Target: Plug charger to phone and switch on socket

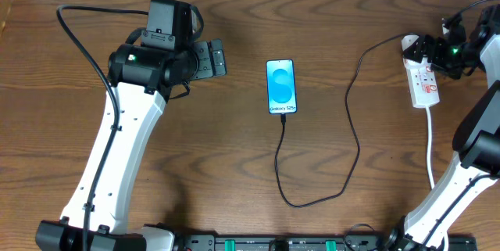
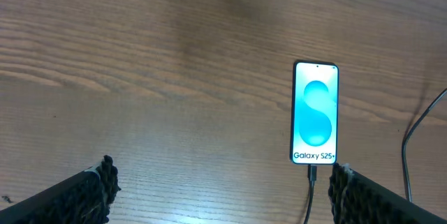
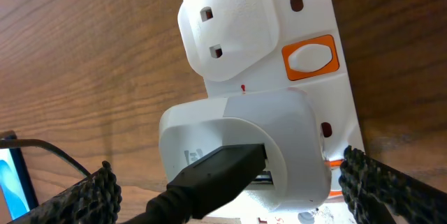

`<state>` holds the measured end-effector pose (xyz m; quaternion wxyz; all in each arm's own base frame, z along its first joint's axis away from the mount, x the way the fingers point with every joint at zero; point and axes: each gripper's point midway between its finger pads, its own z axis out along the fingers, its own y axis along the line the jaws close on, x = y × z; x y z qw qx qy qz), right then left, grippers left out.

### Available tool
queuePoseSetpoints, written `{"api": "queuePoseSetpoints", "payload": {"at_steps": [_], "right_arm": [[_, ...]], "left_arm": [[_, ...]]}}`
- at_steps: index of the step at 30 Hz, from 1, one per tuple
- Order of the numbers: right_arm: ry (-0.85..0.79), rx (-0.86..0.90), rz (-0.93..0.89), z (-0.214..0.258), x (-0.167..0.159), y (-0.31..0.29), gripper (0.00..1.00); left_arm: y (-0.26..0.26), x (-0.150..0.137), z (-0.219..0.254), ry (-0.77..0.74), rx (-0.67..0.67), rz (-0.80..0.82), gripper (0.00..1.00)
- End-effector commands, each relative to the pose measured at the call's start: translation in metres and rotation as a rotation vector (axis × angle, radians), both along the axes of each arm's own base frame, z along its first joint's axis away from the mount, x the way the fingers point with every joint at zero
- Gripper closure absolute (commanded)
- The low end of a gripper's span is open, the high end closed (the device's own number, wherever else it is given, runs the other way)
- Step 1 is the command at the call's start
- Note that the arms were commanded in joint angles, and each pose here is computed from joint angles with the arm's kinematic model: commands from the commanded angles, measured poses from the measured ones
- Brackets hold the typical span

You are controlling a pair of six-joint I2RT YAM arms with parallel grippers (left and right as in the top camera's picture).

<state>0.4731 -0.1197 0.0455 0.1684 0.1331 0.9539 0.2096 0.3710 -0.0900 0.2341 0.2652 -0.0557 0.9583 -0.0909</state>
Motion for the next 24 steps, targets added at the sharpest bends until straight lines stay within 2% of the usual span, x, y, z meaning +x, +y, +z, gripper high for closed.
{"api": "queuePoseSetpoints", "payload": {"at_steps": [1, 17, 24], "right_arm": [[0.020, 0.053, 0.010, -0.004, -0.001, 0.018, 0.01], [0.044, 0.046, 0.064, -0.005, 0.005, 0.058, 0.01], [0.089, -0.107, 0.029, -0.017, 0.000, 0.031, 0.01]], "left_arm": [[0.001, 0.001, 0.003, -0.010, 0.013, -0.007, 0.02], [0.001, 0.001, 0.003, -0.010, 0.013, -0.007, 0.02], [0.001, 0.001, 0.003, -0.010, 0.013, -0.007, 0.02]]}}
